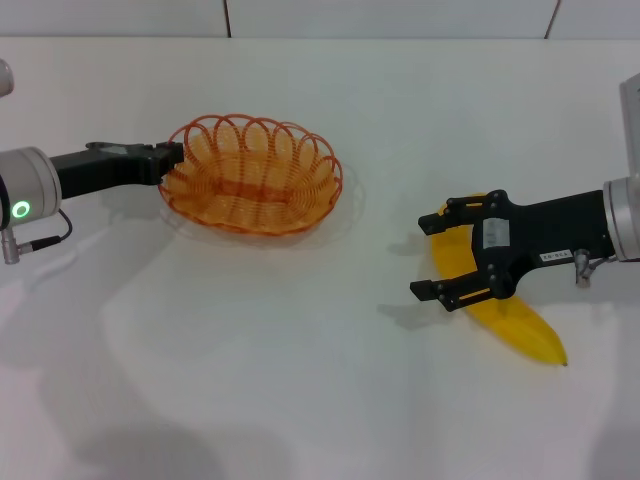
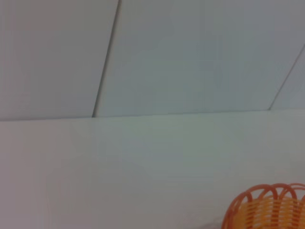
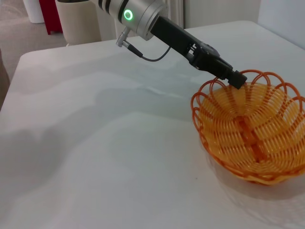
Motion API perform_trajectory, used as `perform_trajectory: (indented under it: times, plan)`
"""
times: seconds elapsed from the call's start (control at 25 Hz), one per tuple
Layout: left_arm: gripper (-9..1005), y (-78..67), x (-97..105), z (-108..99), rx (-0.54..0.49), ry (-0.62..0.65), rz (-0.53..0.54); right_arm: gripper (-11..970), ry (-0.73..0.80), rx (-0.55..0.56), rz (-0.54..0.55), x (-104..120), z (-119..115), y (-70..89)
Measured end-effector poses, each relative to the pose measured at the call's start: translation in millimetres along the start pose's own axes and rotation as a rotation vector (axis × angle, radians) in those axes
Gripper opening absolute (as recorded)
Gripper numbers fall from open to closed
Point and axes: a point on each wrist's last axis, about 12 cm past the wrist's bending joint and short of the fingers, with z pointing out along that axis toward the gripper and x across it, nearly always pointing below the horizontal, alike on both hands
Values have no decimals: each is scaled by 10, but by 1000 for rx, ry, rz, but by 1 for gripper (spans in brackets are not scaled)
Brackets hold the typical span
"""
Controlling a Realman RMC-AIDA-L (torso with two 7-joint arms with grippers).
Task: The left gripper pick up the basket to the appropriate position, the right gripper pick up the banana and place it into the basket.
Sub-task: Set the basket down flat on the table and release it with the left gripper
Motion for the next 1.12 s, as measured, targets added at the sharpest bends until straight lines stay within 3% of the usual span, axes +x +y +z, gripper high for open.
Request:
perform_trajectory:
  times: [1.12]
  plan:
    - [70, 25, 32, -6, -22, -28, -38, 882, 6, -4, -2, 4, 13, 6]
